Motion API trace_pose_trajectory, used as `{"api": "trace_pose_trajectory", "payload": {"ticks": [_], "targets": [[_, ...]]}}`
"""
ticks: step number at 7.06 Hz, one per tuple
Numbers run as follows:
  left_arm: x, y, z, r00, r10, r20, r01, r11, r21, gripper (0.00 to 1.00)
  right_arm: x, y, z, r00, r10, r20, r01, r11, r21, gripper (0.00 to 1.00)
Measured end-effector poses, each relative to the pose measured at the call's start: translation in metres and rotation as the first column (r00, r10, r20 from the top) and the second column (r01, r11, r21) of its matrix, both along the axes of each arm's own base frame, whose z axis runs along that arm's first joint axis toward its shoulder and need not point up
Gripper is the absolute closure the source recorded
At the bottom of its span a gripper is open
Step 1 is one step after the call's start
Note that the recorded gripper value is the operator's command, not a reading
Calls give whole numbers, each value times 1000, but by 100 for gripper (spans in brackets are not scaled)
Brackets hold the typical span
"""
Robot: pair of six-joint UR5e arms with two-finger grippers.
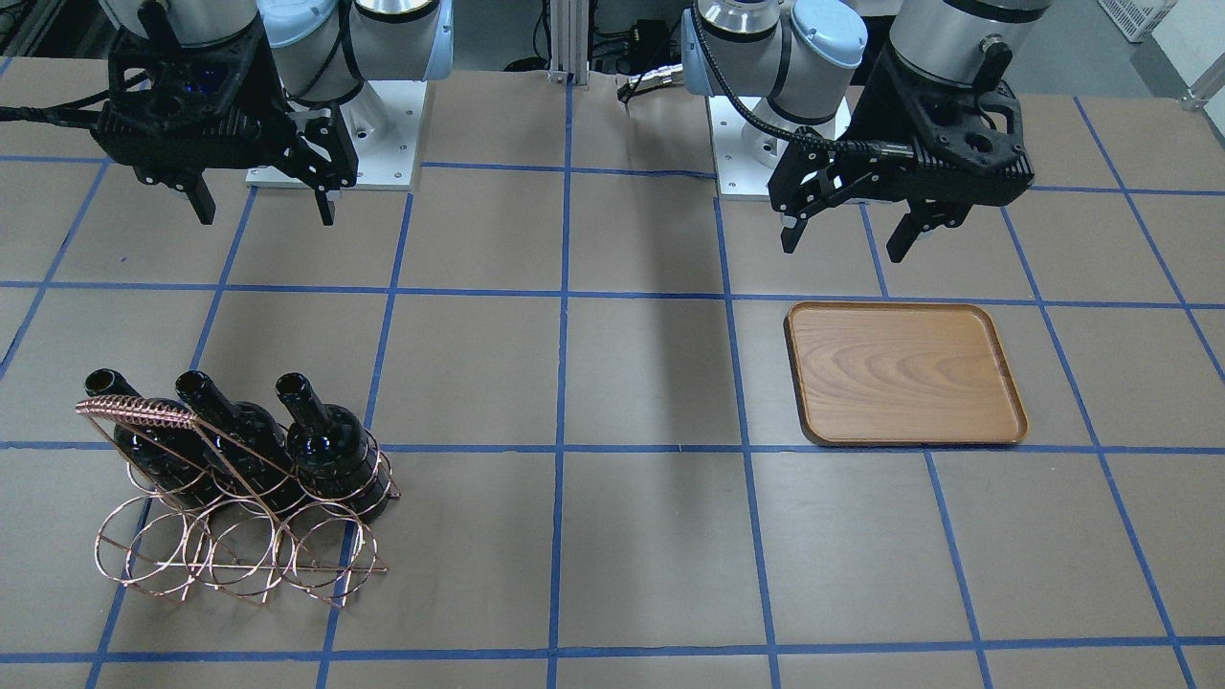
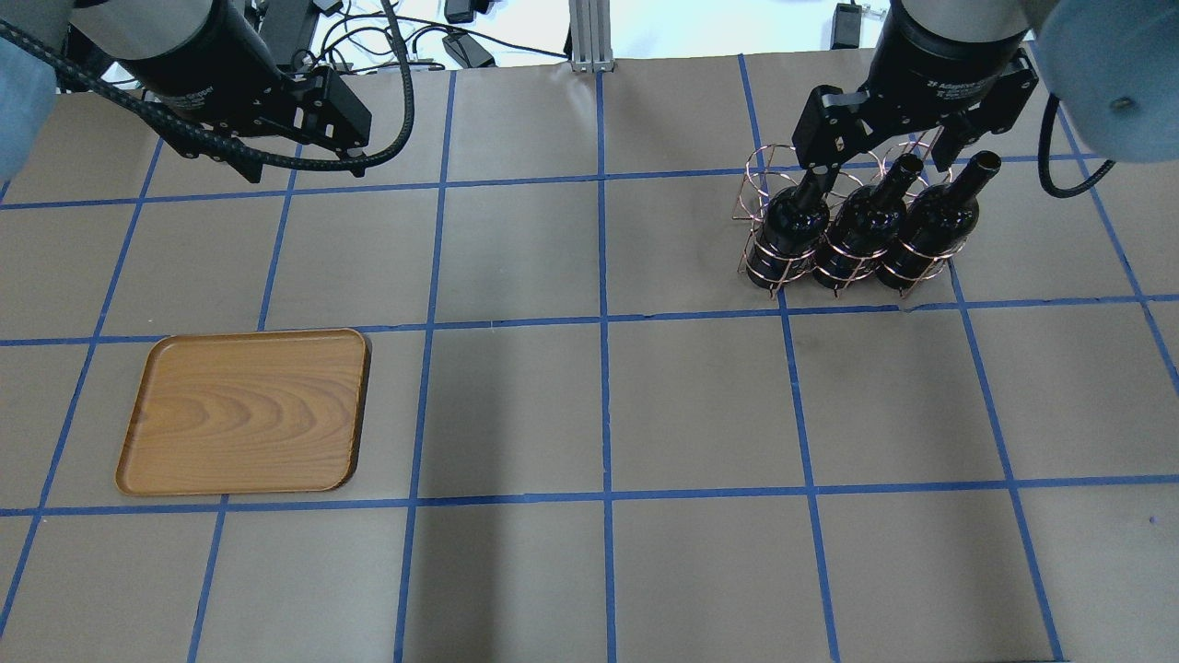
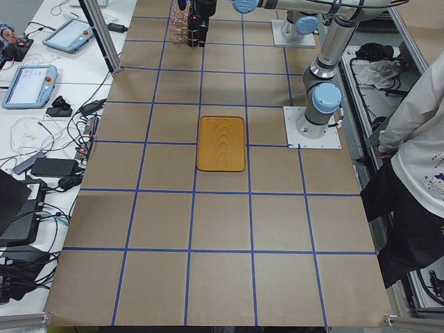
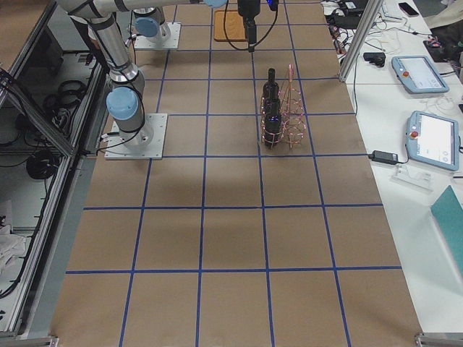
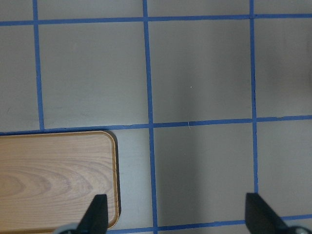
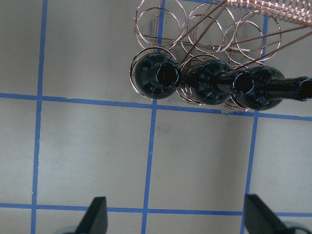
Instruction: Take wine from basket and place on tray
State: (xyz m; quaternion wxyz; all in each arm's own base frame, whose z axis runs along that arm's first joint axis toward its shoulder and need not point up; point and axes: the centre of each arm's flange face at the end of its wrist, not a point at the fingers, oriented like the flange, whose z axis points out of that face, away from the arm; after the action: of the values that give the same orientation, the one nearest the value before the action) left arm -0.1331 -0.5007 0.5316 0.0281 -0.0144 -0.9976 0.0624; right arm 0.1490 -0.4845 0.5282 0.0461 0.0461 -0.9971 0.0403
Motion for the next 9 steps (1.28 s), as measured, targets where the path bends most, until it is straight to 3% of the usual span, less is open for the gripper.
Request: {"api": "trace_pose_trajectory", "payload": {"ticks": [2,5,7,9], "targets": [[0,0,0,1000,0,0,0,1000,0,0,-28,-12,0,999,31,14,-31,999,-9,0],[0,1,1,1000,-1,0,1,1000,-2,0,-83,-51,-22,994,88,63,-87,996,-30,0],[0,1,1,1000,-1,0,1,1000,-1,0,-93,-83,-55,990,127,61,-125,992,-31,11],[0,0,0,1000,0,0,0,1000,-1,0,-94,-92,-89,988,139,72,-140,990,0,15]]}}
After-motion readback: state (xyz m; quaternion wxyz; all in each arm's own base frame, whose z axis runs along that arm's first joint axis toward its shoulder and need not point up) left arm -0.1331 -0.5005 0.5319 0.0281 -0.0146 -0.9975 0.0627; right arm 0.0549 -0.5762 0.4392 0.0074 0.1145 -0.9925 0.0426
